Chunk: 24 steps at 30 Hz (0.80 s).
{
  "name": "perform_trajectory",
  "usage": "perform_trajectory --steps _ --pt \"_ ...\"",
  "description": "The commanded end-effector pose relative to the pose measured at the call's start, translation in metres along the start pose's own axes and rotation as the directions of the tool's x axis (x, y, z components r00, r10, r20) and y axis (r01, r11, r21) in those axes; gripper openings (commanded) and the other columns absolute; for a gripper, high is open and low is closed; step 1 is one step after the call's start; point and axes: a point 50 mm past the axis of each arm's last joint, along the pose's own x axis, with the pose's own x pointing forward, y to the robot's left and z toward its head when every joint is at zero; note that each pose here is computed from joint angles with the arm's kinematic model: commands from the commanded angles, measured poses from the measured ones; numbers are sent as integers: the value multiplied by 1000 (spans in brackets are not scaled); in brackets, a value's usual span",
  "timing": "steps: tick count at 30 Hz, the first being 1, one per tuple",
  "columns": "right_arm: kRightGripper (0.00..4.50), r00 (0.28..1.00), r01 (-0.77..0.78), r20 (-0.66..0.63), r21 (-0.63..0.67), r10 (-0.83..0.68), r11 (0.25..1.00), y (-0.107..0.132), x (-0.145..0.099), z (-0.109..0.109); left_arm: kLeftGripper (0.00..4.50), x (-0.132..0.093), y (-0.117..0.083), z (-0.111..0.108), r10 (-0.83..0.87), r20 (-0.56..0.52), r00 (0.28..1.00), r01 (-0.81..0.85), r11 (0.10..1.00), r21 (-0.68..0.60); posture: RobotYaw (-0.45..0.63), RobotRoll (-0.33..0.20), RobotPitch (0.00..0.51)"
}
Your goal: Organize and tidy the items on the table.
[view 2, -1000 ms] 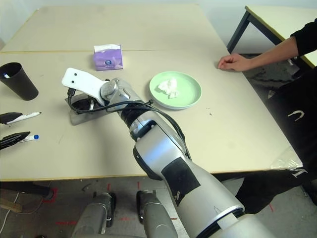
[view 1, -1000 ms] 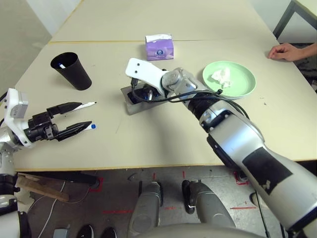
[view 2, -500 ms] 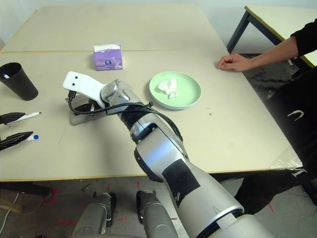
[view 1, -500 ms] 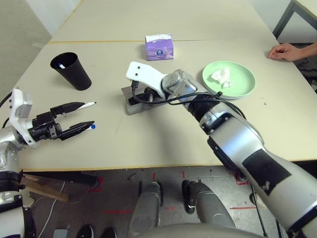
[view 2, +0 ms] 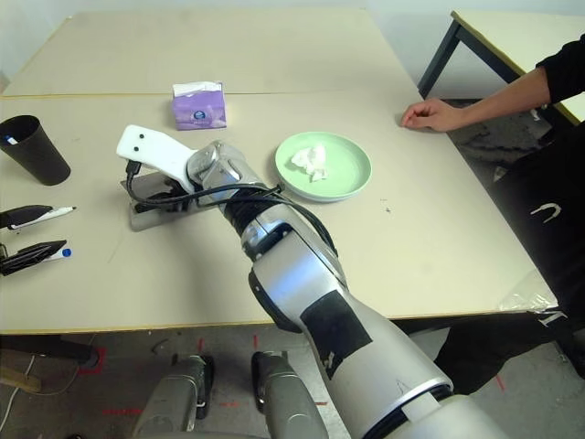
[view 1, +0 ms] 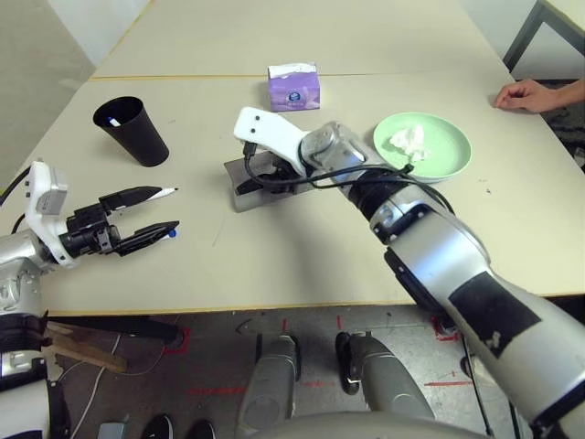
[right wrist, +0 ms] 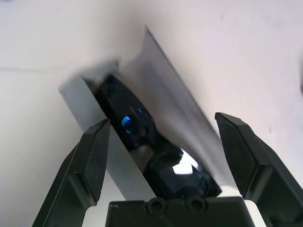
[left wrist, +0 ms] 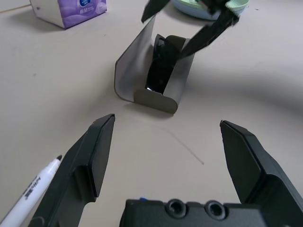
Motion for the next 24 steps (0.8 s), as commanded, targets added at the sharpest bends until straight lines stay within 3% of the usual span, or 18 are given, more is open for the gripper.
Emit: perform_trajectory --steps 1,9,16,24 --pt "4483 996 -80 38 23 79 997 0 -15 9 4500 1 0 -5 -1 -14 1000 1 1000 -15 64 0 184" --pt "4483 987 -151 72 109 144 982 6 -64 2 4500 5 3 -7 -8 -10 1000 8 1000 -17 41 0 177" --pt "4483 992 -99 103 258 75 961 13 -109 -40 4500 3 5 -9 -16 -13 1000 16 1000 -16 31 0 171" --pt "4483 959 -62 281 329 -35 942 18 -155 -58 4500 1 9 -7 -24 -25 999 24 1000 -13 16 0 167"
